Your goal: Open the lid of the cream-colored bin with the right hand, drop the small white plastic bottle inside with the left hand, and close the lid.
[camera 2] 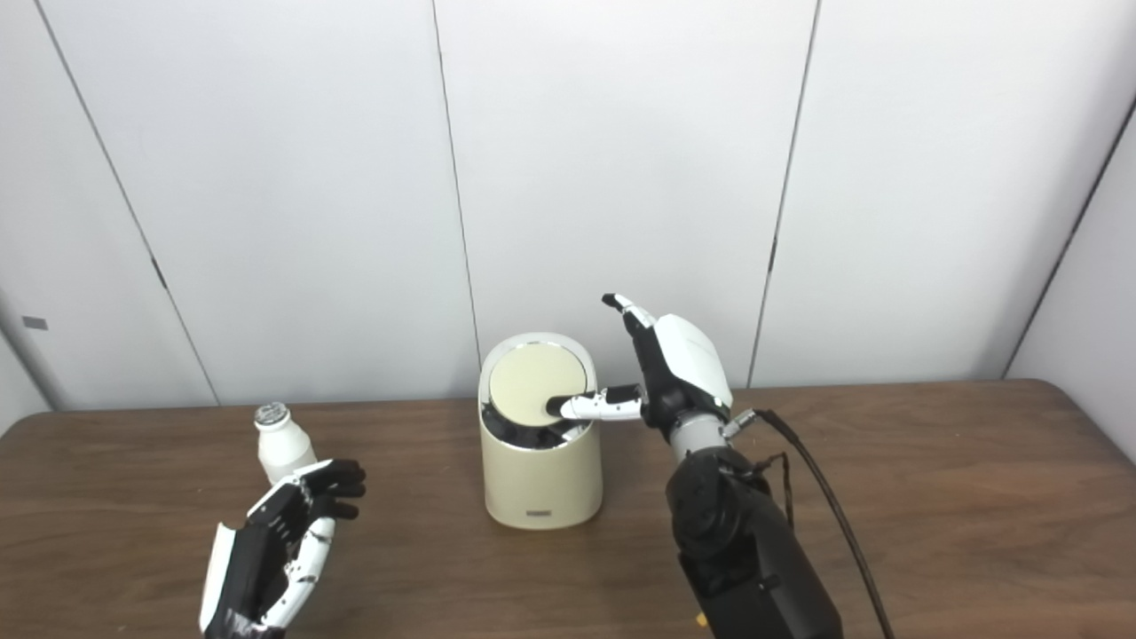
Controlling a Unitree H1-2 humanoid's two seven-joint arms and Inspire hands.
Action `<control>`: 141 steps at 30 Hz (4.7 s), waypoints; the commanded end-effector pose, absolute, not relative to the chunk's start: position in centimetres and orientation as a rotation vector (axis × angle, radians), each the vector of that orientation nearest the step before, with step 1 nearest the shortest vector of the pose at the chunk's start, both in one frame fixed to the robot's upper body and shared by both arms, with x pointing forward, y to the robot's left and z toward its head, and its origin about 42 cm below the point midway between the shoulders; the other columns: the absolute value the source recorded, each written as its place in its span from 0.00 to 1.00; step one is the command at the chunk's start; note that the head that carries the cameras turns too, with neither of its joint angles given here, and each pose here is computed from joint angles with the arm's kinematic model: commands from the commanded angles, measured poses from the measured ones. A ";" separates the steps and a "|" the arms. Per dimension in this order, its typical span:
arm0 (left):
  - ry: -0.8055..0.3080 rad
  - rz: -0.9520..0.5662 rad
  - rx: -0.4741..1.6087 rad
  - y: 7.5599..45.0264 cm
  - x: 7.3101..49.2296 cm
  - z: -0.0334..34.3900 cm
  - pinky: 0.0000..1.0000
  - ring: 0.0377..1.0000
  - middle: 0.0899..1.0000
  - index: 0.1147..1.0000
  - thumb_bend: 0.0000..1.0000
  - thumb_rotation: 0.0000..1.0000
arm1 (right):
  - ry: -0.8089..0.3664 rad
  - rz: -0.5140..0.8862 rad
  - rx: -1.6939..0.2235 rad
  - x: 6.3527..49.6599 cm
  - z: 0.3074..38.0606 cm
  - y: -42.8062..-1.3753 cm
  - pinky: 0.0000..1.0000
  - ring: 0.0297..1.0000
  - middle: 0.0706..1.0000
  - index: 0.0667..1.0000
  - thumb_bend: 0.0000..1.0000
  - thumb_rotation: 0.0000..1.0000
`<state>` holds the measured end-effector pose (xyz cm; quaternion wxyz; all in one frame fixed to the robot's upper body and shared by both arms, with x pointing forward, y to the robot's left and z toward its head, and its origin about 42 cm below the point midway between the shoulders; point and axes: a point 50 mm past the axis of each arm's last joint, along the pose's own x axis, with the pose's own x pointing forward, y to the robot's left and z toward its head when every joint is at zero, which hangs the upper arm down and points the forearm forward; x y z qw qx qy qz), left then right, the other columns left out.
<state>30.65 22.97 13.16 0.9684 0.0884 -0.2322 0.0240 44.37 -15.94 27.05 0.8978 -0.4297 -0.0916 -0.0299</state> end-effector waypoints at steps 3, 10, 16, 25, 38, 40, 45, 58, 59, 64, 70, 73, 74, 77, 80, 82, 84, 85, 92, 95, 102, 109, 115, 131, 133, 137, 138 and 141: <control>-0.449 0.040 0.176 22.2 30.3 12.0 0.59 0.66 0.67 0.66 0.20 0.53 | -0.283 -0.102 -0.940 45.6 30.0 -14.9 0.82 0.90 0.92 0.90 0.89 0.39; -0.449 0.041 0.176 22.0 30.3 12.0 0.58 0.66 0.67 0.66 0.21 0.52 | -0.252 -0.113 -0.973 46.5 29.2 -14.5 0.86 0.92 0.93 0.90 0.92 0.38; -0.452 0.036 0.177 21.8 30.3 12.0 0.60 0.67 0.68 0.66 0.21 0.53 | -0.255 -0.107 -0.995 46.8 29.4 -13.9 0.85 0.92 0.93 0.90 0.92 0.40; -0.459 0.043 0.192 21.7 30.4 12.1 0.58 0.66 0.67 0.66 0.19 0.53 | -0.329 -0.115 -1.065 46.7 30.1 -12.7 0.79 0.87 0.89 0.88 0.93 0.24; -0.453 0.037 0.183 22.0 30.5 12.0 0.58 0.66 0.67 0.65 0.19 0.52 | -0.227 -0.034 -0.782 44.9 30.0 -15.0 0.68 0.83 0.88 0.88 0.90 0.93; -0.451 0.036 0.182 22.0 30.4 12.0 0.57 0.66 0.67 0.65 0.19 0.50 | -0.211 -0.025 -0.757 44.9 29.8 -15.3 0.70 0.84 0.88 0.89 0.90 0.96; -0.450 0.026 0.173 22.0 30.4 12.0 0.58 0.66 0.67 0.66 0.19 0.50 | -0.190 -0.016 -0.726 44.8 29.3 -15.7 0.74 0.85 0.89 0.90 0.89 0.99; -0.486 0.036 0.180 22.1 30.3 13.0 0.58 0.65 0.67 0.65 0.20 0.52 | -0.396 0.082 -0.416 40.7 28.5 -18.6 0.87 0.93 0.93 0.92 0.95 0.95; -0.489 0.037 0.180 22.1 30.4 13.1 0.58 0.66 0.67 0.65 0.20 0.52 | -0.422 0.081 -0.408 40.2 28.2 -19.0 0.87 0.93 0.93 0.91 0.96 0.95; -0.494 0.038 0.178 21.9 30.3 13.3 0.57 0.66 0.67 0.65 0.19 0.52 | -0.480 0.048 -0.378 37.6 27.4 -21.2 0.88 0.93 0.92 0.91 0.97 0.92; -0.500 0.036 0.174 21.8 30.3 13.7 0.56 0.65 0.67 0.65 0.20 0.51 | -0.513 0.012 -0.318 35.3 25.3 -23.4 0.97 0.97 0.93 0.93 1.00 0.88; -0.499 0.032 0.170 21.9 30.3 13.9 0.57 0.66 0.68 0.65 0.21 0.52 | -0.533 0.020 -0.281 34.2 23.9 -24.2 0.97 0.97 0.93 0.92 1.00 0.85; -0.498 0.032 0.171 21.9 30.3 14.0 0.57 0.66 0.68 0.65 0.21 0.53 | -0.538 0.024 -0.268 33.9 23.4 -24.4 0.96 0.96 0.92 0.92 1.00 0.84; -0.498 0.029 0.174 22.0 30.3 14.2 0.58 0.66 0.67 0.66 0.21 0.55 | -0.545 0.017 -0.268 33.2 21.4 -25.1 0.92 0.94 0.91 0.90 0.99 0.84; -0.498 0.027 0.175 22.0 30.3 14.2 0.58 0.66 0.68 0.66 0.20 0.55 | -0.527 0.002 -0.291 32.6 19.9 -25.5 0.90 0.94 0.92 0.90 0.96 0.86; -0.496 0.026 0.172 22.1 30.2 14.2 0.58 0.67 0.68 0.66 0.20 0.55 | -0.510 -0.007 -0.306 32.1 19.2 -25.6 0.89 0.94 0.92 0.90 0.95 0.87; -0.500 0.015 0.160 22.2 30.2 14.3 0.59 0.67 0.68 0.66 0.21 0.53 | -0.509 -0.010 -0.311 31.8 18.4 -25.8 0.88 0.94 0.92 0.90 0.93 0.87; -0.505 0.010 0.159 22.2 30.2 14.3 0.58 0.67 0.68 0.66 0.26 0.48 | -0.510 -0.011 -0.310 31.7 18.2 -25.8 0.87 0.93 0.92 0.91 0.91 0.86; -0.556 -0.015 0.219 22.4 30.1 15.0 0.56 0.66 0.67 0.67 0.79 0.41 | -0.517 -0.016 -0.311 30.8 17.4 -25.4 0.83 0.90 0.91 0.89 0.92 0.84; -0.603 -0.007 0.252 22.4 29.8 16.1 0.59 0.69 0.71 0.72 0.89 0.39 | -0.498 -0.007 -0.290 30.4 16.9 -25.4 0.85 0.90 0.91 0.90 0.92 0.79; -0.694 0.023 0.299 22.4 29.1 18.4 0.64 0.73 0.75 0.74 0.91 0.31 | -0.479 -0.019 -0.331 29.9 15.9 -25.5 0.85 0.90 0.90 0.91 0.93 0.78; -0.801 0.127 0.421 23.0 28.6 20.9 0.61 0.69 0.70 0.70 0.81 0.10 | -0.472 -0.054 -0.372 29.5 15.4 -25.5 0.82 0.89 0.88 0.89 0.92 0.82; -0.898 0.223 0.511 24.2 28.2 23.2 0.66 0.73 0.73 0.73 0.88 0.20 | -0.458 -0.063 -0.377 29.4 15.0 -25.8 0.82 0.88 0.88 0.89 0.92 0.83; -1.021 0.500 0.482 29.6 27.4 26.6 0.79 0.86 0.85 0.85 0.85 0.25 | -0.435 -0.062 -0.365 29.4 14.5 -25.7 0.80 0.87 0.88 0.88 0.92 0.82; -0.985 0.524 0.486 30.4 28.0 26.1 0.83 0.90 0.89 0.90 0.83 0.26 | -0.437 -0.062 -0.361 29.5 14.4 -25.6 0.80 0.87 0.87 0.88 0.93 0.81; -0.847 0.541 0.454 31.7 29.6 24.9 0.86 0.92 0.92 0.92 0.89 0.30 | -0.433 -0.060 -0.369 29.6 14.4 -25.6 0.80 0.87 0.87 0.88 0.93 0.82; -0.778 0.522 0.421 32.1 30.3 24.5 0.85 0.92 0.92 0.91 0.91 0.30 | -0.431 -0.059 -0.367 29.6 14.4 -25.6 0.80 0.87 0.87 0.88 0.93 0.82; -0.618 0.448 0.377 33.1 32.4 23.8 0.94 0.97 0.96 0.98 0.97 0.39 | -0.433 -0.056 -0.377 29.6 14.4 -25.7 0.80 0.87 0.87 0.88 0.92 0.82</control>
